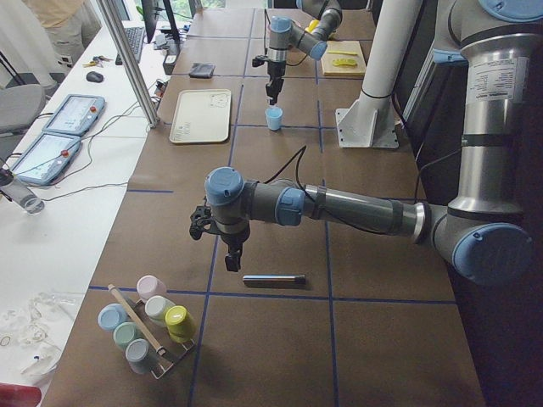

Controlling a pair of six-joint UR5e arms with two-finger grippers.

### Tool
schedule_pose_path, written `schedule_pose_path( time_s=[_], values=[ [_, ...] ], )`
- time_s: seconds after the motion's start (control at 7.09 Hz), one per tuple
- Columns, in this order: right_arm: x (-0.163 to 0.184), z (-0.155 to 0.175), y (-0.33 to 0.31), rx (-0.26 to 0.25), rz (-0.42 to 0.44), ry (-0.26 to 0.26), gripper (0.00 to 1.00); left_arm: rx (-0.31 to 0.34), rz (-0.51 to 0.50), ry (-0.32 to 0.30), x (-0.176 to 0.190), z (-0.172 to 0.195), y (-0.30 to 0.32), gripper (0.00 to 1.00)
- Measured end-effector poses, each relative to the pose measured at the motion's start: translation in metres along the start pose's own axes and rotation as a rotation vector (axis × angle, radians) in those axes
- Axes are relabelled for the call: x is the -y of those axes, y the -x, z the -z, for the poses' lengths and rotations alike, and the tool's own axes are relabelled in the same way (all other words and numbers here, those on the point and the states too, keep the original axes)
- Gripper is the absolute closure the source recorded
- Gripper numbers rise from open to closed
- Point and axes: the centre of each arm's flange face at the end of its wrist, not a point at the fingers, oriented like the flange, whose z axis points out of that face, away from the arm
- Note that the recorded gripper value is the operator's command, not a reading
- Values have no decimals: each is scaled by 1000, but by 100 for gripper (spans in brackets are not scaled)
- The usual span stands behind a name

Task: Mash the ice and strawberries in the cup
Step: 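Carry the ice cube over the blue cup and release it, then move the right gripper back to the pink bowl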

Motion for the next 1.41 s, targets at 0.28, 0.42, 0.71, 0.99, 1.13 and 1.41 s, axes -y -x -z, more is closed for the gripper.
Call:
schedule_pose_path(
  time_s=[0.28,0.42,0.71,0.99,1.13,1.41],
  values=[
    [-2,-3,0,-4,4,-3,41,0,0,-1,0,0,0,0],
    [-2,-4,-1,-6,4,-3,37,0,-1,-1,0,1,-1,0],
    [1,-2,-1,-6,5,-5,24,0,-2,-3,0,1,-1,0],
    [44,29,-29,-10,-25,10,1,0,-1,-3,0,1,-1,0],
    [84,60,-72,-21,-25,20,0,1,-1,-2,0,1,-1,0],
    [161,127,-202,-74,104,38,0,0,0,-2,0,1,-1,0]
  ],
)
